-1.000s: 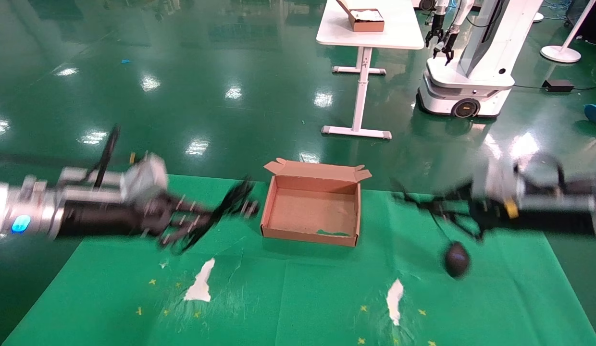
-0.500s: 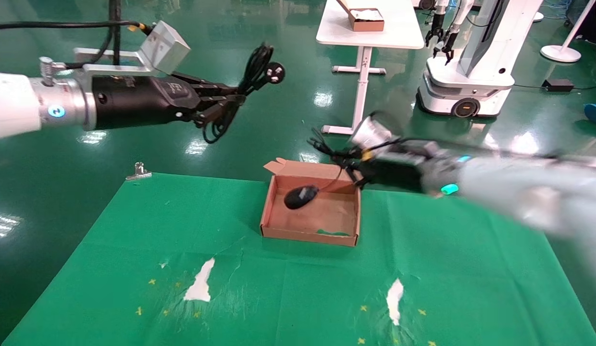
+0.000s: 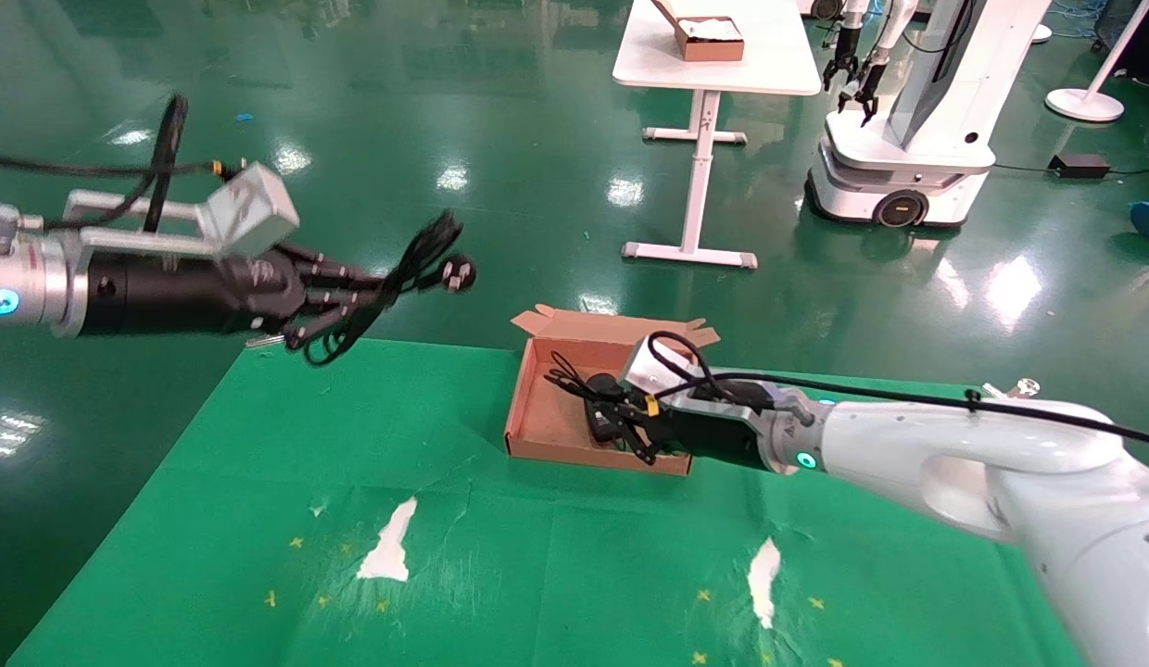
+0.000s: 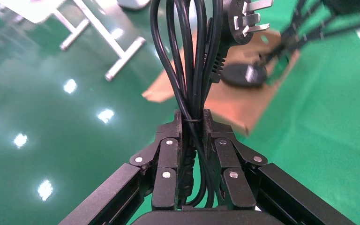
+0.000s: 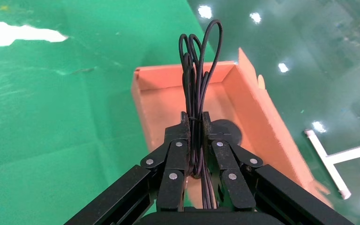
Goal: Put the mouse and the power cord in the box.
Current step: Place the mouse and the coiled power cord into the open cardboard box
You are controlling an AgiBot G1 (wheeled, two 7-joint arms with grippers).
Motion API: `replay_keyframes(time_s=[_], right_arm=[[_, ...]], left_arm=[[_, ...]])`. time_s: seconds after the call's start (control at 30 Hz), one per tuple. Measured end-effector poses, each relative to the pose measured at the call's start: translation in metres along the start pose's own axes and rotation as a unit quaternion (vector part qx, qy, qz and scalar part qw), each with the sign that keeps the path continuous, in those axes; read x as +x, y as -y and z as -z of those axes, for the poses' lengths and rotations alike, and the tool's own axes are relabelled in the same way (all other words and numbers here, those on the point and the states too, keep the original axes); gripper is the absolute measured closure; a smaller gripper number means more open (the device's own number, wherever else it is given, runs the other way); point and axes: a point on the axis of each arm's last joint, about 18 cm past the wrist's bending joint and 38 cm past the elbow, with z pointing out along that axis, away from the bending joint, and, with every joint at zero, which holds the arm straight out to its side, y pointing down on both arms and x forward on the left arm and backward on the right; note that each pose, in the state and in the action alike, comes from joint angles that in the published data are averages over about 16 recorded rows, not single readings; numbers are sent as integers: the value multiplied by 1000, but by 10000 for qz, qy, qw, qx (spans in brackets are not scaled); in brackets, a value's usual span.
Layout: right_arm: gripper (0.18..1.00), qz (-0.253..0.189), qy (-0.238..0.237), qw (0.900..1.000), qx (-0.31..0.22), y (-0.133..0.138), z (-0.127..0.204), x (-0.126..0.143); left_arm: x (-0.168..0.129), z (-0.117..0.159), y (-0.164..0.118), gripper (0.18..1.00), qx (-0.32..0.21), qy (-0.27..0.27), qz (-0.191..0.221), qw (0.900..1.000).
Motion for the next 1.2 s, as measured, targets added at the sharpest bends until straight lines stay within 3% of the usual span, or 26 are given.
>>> replay_keyframes(time_s=[0.27,0.5,0.63,0.83,1.0,1.2], right_arm=[[922,236,-304,9993,-36,0,13,22],[852,599,-1003,9930,-183,0,51,76],[790,785,-1263,9888,-104,4,92,108],[671,913,-1223,9878,300,13,172,136],[559,931,-918,9893,640,19,241,137],[424,874,-600,9916,737,22,300,129]], left_arm=[[15,-23,-6,921,-341,-280,-383,9983],[43,-85,8,922,-500,-542,-979,9925],[63,-125,19,922,-506,-553,-1472,9863],[94,-172,38,922,-402,-531,-2173,9738],[112,-190,53,922,-309,-496,-2423,9684],[126,-198,66,922,-355,-585,-2398,9684]])
